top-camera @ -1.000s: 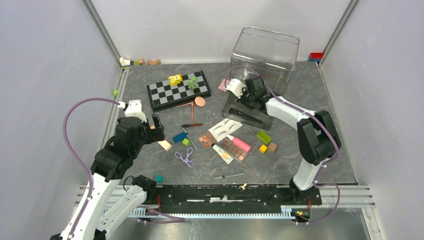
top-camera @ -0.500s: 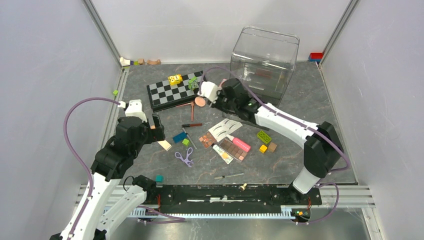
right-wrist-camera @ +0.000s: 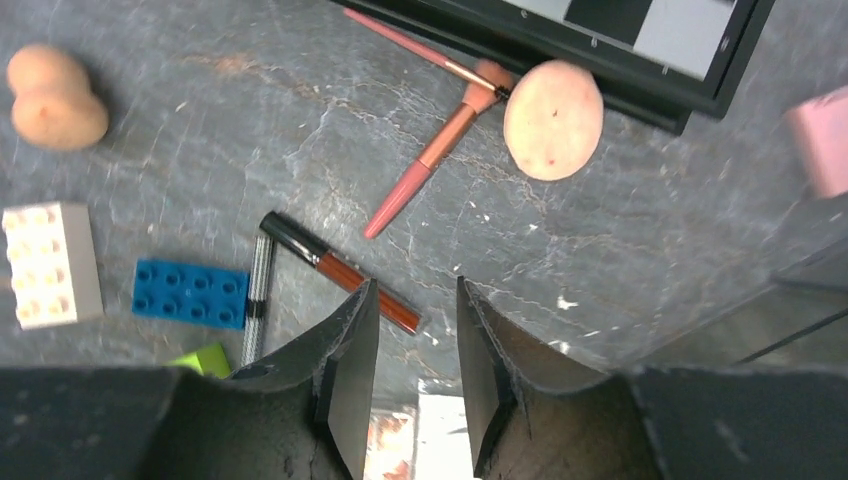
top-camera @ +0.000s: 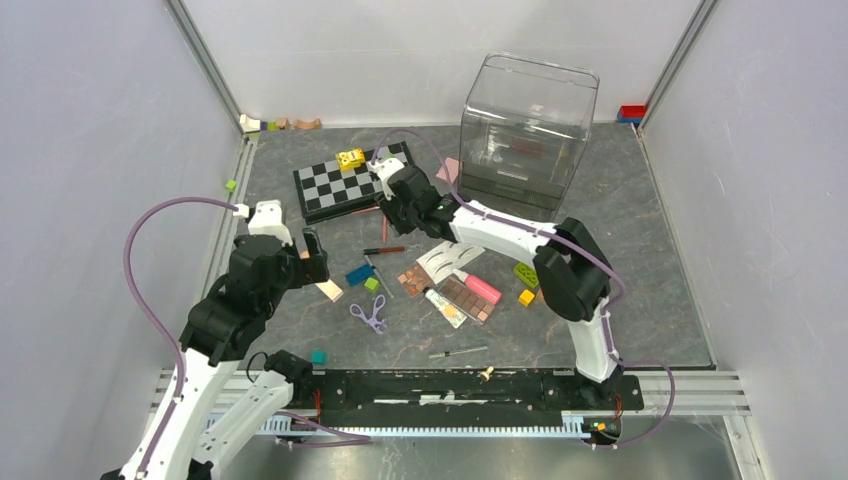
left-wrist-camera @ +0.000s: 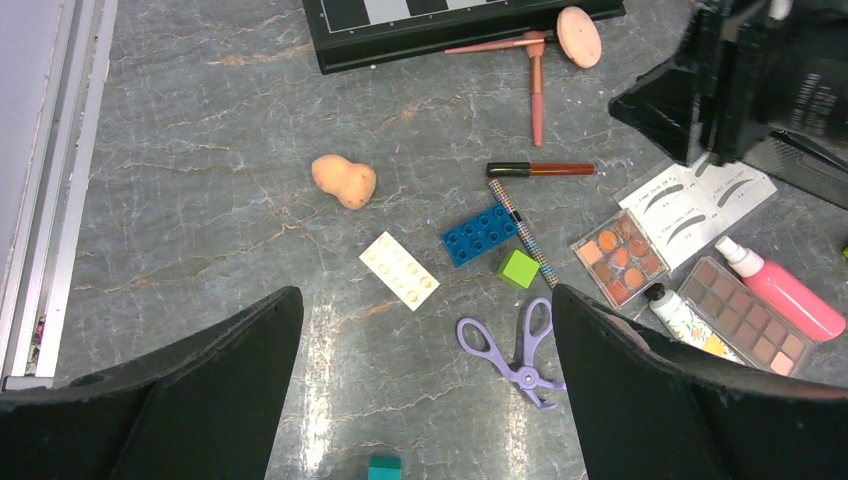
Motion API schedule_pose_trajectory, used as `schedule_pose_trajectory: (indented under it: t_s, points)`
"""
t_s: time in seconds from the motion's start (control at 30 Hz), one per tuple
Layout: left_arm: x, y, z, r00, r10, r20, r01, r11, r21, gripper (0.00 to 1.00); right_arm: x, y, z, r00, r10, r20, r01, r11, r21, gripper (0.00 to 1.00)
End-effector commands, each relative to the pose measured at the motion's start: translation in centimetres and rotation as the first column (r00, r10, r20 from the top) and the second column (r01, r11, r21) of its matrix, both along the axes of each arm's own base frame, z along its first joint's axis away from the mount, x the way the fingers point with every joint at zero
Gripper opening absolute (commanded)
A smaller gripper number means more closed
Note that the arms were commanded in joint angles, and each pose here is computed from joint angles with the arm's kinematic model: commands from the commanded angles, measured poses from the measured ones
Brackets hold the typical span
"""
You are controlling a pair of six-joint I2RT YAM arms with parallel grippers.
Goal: Organize the makeup
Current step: Pick up the makeup brush from the center of the board.
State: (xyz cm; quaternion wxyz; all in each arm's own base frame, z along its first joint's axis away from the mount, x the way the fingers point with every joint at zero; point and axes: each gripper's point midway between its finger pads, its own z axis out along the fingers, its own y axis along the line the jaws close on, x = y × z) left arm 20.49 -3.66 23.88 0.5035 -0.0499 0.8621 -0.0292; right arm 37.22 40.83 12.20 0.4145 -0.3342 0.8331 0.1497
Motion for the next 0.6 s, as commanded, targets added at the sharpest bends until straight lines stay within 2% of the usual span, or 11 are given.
schedule_pose_trajectory:
  t_s: [0.0,0.2,0.57]
  points:
    - [0.5,0.2,1.0,0.999,-0.011,0.052,0.01,1.0,0.017,1.0,1.5,1.3,-0.6,0.957,-0.257,-0.135,0.274,0.952,0.136,0.41]
    - [0.5,0.1,1.0,0.999,-0.014,0.05,0.013,1.0,0.015,1.0,2.6,2.4,-3.6,0.919,-0.34,-0.199,0.368,0.921,0.13,0.41]
    - [0.3,0.1,1.2,0.998,-0.015,0.059,0.015,1.0,0.011,1.0,4.1,2.4,-7.3,0.899,-0.401,-0.175,0.416,0.908,0.053,0.43]
